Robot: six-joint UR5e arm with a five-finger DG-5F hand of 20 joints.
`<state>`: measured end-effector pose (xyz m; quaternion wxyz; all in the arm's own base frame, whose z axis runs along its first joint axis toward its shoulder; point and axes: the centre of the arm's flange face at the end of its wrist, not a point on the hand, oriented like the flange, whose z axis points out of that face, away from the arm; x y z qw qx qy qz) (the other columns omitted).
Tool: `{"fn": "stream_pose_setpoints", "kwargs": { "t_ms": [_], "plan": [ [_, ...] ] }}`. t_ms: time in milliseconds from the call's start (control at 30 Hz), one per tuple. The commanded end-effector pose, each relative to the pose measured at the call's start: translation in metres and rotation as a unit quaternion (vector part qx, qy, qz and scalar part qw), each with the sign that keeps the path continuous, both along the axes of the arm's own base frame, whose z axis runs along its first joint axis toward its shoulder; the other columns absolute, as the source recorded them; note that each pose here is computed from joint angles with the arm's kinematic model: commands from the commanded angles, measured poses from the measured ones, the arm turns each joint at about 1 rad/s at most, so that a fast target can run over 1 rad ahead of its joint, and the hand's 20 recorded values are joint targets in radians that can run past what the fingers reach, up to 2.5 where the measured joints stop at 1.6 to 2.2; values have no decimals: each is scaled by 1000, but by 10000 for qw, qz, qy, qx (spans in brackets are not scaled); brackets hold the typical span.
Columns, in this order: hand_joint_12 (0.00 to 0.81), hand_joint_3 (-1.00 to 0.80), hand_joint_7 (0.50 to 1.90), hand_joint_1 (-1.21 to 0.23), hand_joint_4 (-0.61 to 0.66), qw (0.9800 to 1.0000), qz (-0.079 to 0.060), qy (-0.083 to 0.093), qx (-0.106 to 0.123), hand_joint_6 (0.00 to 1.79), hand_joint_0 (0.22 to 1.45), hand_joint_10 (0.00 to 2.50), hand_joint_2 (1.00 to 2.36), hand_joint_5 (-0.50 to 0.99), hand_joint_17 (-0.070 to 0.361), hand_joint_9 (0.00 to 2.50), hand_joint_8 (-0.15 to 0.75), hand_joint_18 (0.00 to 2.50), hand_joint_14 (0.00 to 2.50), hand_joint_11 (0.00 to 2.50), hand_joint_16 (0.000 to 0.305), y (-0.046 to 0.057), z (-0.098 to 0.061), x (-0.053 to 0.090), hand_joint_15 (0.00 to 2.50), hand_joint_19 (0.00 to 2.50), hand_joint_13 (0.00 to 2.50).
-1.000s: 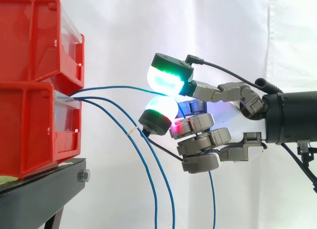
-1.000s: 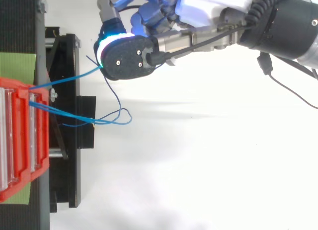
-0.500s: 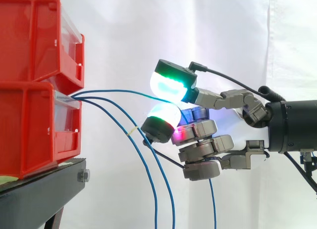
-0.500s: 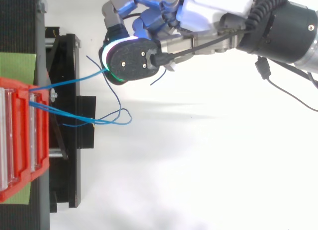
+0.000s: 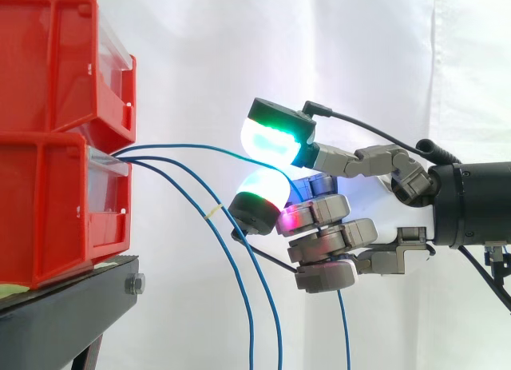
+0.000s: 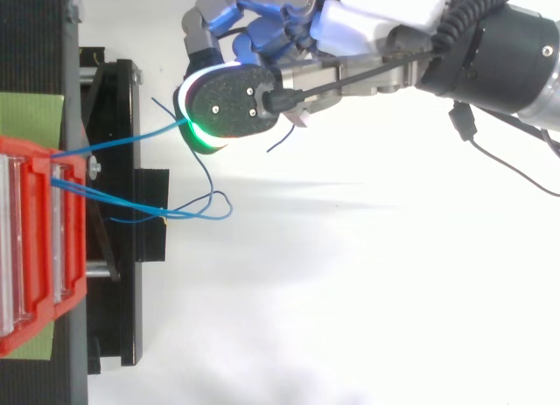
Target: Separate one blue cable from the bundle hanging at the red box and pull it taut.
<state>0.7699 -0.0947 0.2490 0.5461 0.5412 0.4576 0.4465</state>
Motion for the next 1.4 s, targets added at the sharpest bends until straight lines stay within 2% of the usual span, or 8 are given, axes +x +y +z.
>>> {"fn": "stream_pose_setpoints", "kwargs": {
  "t_ms": [0, 433, 633, 867, 1033, 1100, 1233, 1367],
  "plan": [
    [315, -500, 1204, -537, 183, 10000, 5, -1, -1, 968, 568, 1357, 1000, -234, 84, 729, 267, 1058, 2399, 1576, 37, 1, 0, 0, 1167, 1477, 910],
    [322, -500, 1190, -715, 184, 10000, 5, -23, -6, 965, 544, 1431, 1000, -230, 89, 733, 275, 1073, 2407, 1520, 40, 1, 1, 0, 1155, 1466, 920],
    [308, -500, 1273, -593, 166, 10000, 12, -15, -7, 958, 655, 1345, 1000, -216, 80, 773, 263, 1062, 2372, 1598, 36, 2, 0, 1, 1183, 1486, 930],
    [309, -246, 1366, -682, 109, 10000, 12, -14, -14, 953, 652, 1268, 1021, -200, 80, 797, 265, 1063, 2407, 1656, 36, 2, 0, 1, 1183, 1514, 912],
    [310, -174, 1396, -699, 52, 10000, 28, -14, -14, 952, 654, 1231, 1025, -195, 81, 802, 258, 1065, 2381, 1683, 36, 3, 0, 1, 1194, 1500, 910],
    [310, -186, 1377, -705, 27, 10000, 20, -21, -14, 953, 662, 1196, 1024, -196, 83, 803, 256, 1055, 2349, 1713, 37, 3, 0, 1, 1224, 1504, 910],
    [307, -500, 1284, -606, 82, 10000, 28, -21, -14, 936, 593, 1151, 1000, -195, 82, 806, 257, 1041, 2351, 1712, 37, 3, 0, 1, 1198, 1512, 901],
    [323, -500, 1261, -445, 118, 10000, 28, -29, -13, 930, 540, 1191, 1000, -191, 88, 824, 271, 1070, 2415, 1660, 39, 3, 2, 1, 1152, 1500, 911]
  ]
}}
